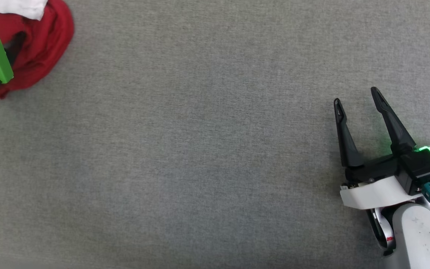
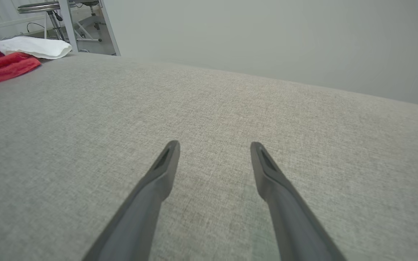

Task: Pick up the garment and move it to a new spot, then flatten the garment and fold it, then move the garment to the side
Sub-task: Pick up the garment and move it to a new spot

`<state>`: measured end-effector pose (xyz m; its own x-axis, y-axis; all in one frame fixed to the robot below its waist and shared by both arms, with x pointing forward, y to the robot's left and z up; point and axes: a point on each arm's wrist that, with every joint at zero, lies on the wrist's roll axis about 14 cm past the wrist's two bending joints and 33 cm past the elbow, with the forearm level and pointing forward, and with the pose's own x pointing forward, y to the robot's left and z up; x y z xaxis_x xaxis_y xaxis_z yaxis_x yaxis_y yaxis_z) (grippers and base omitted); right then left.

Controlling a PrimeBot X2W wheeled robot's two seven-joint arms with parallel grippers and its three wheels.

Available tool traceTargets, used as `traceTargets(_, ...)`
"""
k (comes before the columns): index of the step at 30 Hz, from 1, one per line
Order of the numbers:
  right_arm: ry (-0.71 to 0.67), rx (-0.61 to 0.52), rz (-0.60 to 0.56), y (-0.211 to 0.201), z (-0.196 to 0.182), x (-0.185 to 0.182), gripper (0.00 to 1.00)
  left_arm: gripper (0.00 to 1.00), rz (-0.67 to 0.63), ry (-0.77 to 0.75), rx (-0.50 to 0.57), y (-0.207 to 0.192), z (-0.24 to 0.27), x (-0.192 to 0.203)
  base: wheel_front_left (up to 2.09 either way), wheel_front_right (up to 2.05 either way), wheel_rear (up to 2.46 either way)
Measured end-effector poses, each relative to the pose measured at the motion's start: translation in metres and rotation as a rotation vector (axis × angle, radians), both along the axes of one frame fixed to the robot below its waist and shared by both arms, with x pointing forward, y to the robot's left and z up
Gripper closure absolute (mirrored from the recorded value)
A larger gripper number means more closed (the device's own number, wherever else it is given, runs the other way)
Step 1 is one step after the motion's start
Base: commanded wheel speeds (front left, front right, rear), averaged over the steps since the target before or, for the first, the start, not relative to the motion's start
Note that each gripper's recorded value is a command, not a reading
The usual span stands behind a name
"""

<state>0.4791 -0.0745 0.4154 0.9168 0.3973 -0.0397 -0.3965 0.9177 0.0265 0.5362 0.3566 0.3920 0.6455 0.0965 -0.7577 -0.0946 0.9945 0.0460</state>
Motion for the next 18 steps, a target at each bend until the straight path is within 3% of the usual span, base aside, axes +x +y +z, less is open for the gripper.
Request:
traceTargets(8, 0.03, -0.009, -0.038, -0.013, -0.016, -0.001, 0.0, 0.0, 0.031, 0.162, -0.075, -0.01, -0.046, 0.008, 0.0, 0.0, 0.0)
traceTargets(11, 0.034, -0.018, -0.051, -0.018, -0.018, -0.001, 0.0, 1.0, 0.028, 0.18, -0.086, -0.012, -0.047, 0.008, 0.0, 0.0, 0.0)
traceTargets(18, 0.021, -0.034, -0.051, -0.019, -0.011, -0.002, 0.0, 1.0, 0.033, 0.05, -0.085, -0.014, -0.031, 0.011, 0.0, 0.0, 0.0)
